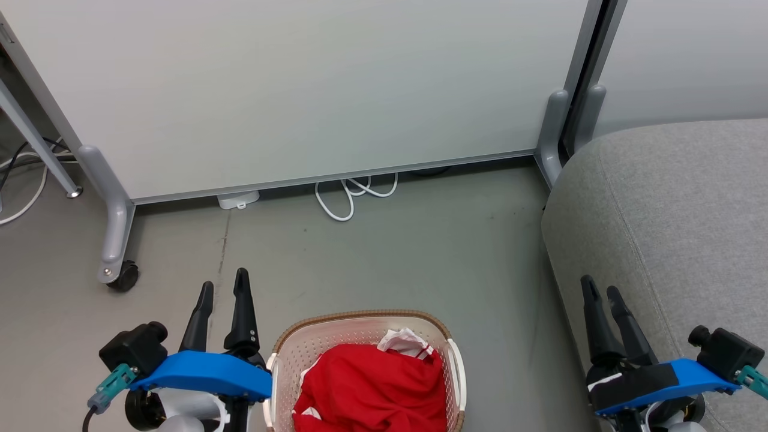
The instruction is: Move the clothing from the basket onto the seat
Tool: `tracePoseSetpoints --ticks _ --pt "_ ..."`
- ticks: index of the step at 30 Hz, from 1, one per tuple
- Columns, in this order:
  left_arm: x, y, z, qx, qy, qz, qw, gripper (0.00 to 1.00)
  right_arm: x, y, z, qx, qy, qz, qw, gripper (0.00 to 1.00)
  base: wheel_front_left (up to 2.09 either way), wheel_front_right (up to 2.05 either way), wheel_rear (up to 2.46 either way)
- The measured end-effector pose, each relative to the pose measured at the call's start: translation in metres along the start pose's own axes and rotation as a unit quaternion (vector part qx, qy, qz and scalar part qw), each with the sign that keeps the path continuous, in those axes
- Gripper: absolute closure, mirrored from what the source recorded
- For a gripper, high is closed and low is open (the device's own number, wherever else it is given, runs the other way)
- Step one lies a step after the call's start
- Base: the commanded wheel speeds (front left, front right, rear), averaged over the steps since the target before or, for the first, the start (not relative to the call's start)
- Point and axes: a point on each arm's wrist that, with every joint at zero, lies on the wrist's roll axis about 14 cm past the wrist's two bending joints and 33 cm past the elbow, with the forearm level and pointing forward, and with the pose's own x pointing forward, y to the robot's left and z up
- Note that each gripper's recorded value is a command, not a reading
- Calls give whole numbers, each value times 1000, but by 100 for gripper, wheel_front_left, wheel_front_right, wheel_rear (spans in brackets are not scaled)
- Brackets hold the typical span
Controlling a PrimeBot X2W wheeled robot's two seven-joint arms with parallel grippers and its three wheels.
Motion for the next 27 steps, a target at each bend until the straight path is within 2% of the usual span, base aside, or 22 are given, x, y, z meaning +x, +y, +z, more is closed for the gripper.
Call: tracePoseSetpoints --ticks 27 --pt "2 -18 -9 143 -5 -38 989 0 0 14 -6 -123 -3 34 992 0 0 0 0"
